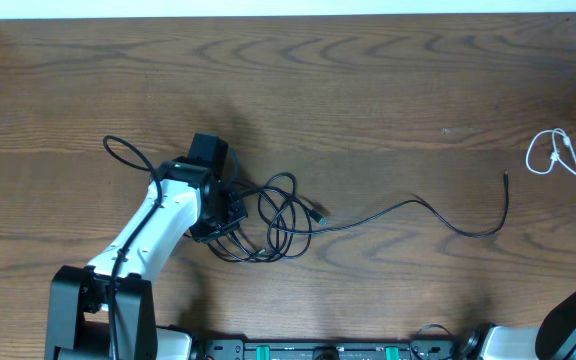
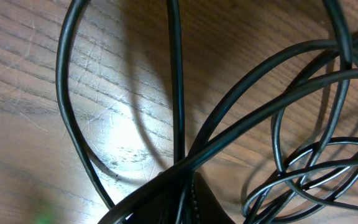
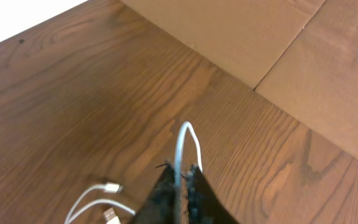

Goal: Untangle cables
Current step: 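Lower the white cable at the table's right edge and open the right gripper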

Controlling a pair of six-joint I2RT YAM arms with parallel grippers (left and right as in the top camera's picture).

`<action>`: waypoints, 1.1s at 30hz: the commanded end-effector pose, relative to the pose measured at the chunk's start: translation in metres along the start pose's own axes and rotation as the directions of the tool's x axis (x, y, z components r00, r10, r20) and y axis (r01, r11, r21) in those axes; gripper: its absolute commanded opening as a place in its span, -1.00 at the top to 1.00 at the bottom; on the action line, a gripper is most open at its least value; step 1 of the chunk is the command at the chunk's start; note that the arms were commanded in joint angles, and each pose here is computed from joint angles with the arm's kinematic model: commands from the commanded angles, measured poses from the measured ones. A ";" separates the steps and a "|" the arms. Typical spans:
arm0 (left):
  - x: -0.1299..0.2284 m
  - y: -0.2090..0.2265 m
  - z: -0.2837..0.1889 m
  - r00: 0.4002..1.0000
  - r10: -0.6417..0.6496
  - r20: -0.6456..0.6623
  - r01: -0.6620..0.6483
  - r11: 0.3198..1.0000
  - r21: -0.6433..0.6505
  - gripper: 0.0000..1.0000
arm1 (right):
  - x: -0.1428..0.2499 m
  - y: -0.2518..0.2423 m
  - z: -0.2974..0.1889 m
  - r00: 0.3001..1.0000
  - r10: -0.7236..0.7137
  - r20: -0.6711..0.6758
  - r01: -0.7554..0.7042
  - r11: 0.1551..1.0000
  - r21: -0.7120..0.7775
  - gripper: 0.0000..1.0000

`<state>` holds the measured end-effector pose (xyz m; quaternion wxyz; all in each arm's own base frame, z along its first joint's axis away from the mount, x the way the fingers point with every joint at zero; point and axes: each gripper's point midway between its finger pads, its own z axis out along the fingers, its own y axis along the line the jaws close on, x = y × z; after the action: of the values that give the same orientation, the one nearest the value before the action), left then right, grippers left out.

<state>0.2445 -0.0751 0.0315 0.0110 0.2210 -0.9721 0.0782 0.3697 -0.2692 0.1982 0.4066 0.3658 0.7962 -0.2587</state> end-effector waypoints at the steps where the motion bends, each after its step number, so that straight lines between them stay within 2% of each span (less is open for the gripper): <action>1: 0.001 0.004 0.002 1.000 -0.012 -0.004 0.012 1.000 -0.016 0.84 | -0.002 0.001 0.004 0.999 0.031 -0.011 -0.032 0.999 -0.034 0.79; 3: 0.001 0.004 0.002 1.000 -0.012 -0.004 0.012 1.000 -0.016 0.85 | 0.000 0.009 0.005 0.999 0.032 -0.023 -0.033 0.996 -0.083 0.58; 6: 0.001 0.004 0.002 1.000 -0.012 -0.004 0.012 1.000 -0.016 0.85 | 0.004 0.020 0.005 0.999 0.028 -0.040 -0.033 0.989 -0.145 -0.14; 8: 0.001 0.004 0.002 1.000 -0.012 -0.004 0.012 1.000 -0.016 0.85 | 0.008 0.026 0.006 0.998 0.023 -0.054 -0.033 0.984 -0.178 -0.51; 12: 0.001 0.004 0.002 1.000 -0.012 -0.004 0.012 1.000 -0.016 0.85 | 0.021 0.033 0.011 0.995 0.006 -0.097 -0.026 0.978 -0.205 -0.94; 16: 0.001 0.004 0.002 1.000 -0.012 -0.004 0.012 1.000 -0.016 0.85 | 0.036 0.038 0.018 0.989 -0.007 -0.148 -0.026 0.976 -0.218 -0.98; 19: 0.001 0.004 0.002 1.000 -0.012 -0.004 0.012 1.000 -0.016 0.85 | 0.056 0.064 0.021 0.975 -0.024 -0.219 -0.056 0.934 -0.352 -0.99; 26: 0.003 0.005 0.002 1.000 -0.014 -0.012 0.014 1.000 -0.022 0.85 | 0.087 0.093 0.025 0.904 0.084 -0.420 -0.299 0.825 -0.479 -0.99; 33: 0.004 0.006 0.002 1.000 -0.014 -0.015 0.014 1.000 -0.025 0.85 | 0.083 0.095 0.022 0.876 0.106 -0.471 -0.384 0.744 -0.547 -0.99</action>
<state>0.2415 -0.0745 0.0313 0.0167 0.2215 -0.9721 0.0755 0.4125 -0.2047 0.0904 0.3427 0.3656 0.8599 0.0975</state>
